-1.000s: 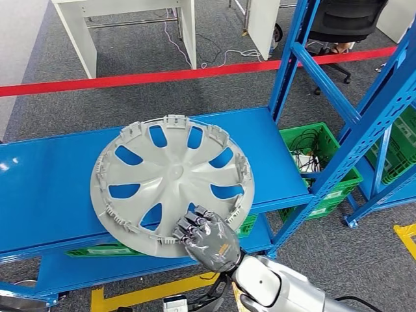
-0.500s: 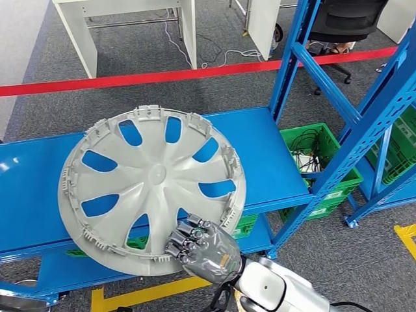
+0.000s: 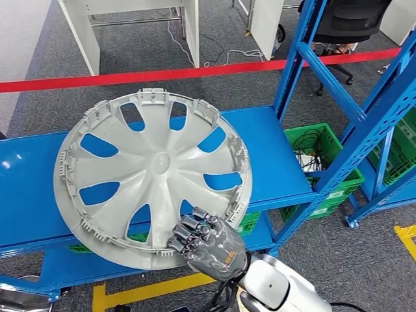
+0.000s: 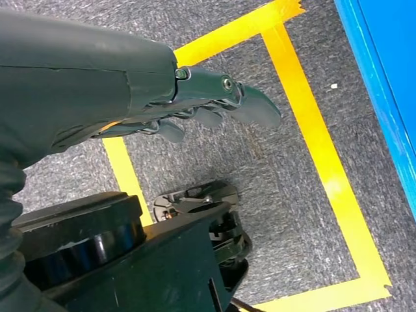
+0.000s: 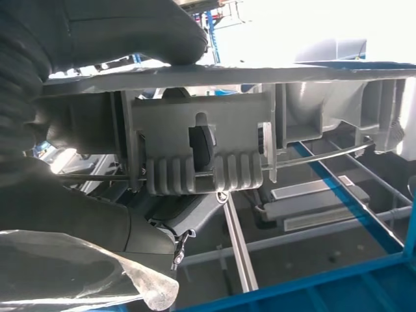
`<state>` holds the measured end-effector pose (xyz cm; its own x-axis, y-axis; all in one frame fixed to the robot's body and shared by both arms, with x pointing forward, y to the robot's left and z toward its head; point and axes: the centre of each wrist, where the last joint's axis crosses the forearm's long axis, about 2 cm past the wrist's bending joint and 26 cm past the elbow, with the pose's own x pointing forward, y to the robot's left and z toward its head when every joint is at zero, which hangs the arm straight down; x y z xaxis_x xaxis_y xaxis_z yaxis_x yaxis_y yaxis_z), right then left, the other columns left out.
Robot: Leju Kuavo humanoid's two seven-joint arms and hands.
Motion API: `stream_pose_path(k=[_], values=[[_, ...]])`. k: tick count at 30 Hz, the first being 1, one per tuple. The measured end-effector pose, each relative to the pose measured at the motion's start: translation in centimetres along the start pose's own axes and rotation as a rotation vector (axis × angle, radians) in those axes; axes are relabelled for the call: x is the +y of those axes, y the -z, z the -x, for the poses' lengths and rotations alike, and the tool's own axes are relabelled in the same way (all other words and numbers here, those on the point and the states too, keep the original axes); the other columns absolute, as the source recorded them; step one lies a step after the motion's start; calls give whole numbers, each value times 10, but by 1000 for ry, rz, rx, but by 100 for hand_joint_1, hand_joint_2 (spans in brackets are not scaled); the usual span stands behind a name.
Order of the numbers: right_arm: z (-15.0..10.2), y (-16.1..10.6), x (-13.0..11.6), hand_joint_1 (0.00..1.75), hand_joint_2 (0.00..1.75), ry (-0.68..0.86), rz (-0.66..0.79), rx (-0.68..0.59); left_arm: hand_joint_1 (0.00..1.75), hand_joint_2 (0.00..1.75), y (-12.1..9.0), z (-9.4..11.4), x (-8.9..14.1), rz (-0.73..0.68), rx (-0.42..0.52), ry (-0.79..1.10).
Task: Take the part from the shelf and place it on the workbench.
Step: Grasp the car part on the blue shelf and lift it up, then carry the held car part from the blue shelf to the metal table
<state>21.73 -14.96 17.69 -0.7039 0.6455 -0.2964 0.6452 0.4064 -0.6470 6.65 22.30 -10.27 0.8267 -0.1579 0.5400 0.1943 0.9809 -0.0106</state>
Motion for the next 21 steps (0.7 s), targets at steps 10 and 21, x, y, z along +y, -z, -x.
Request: stream_pose_path(k=[10, 21], values=[[0, 1, -1, 168, 175, 1, 3, 54, 0, 175, 2, -3, 6, -6, 27, 35], [-2, 2, -1, 168, 175, 4, 10, 73, 0, 175, 4, -6, 12, -18, 36, 53]])
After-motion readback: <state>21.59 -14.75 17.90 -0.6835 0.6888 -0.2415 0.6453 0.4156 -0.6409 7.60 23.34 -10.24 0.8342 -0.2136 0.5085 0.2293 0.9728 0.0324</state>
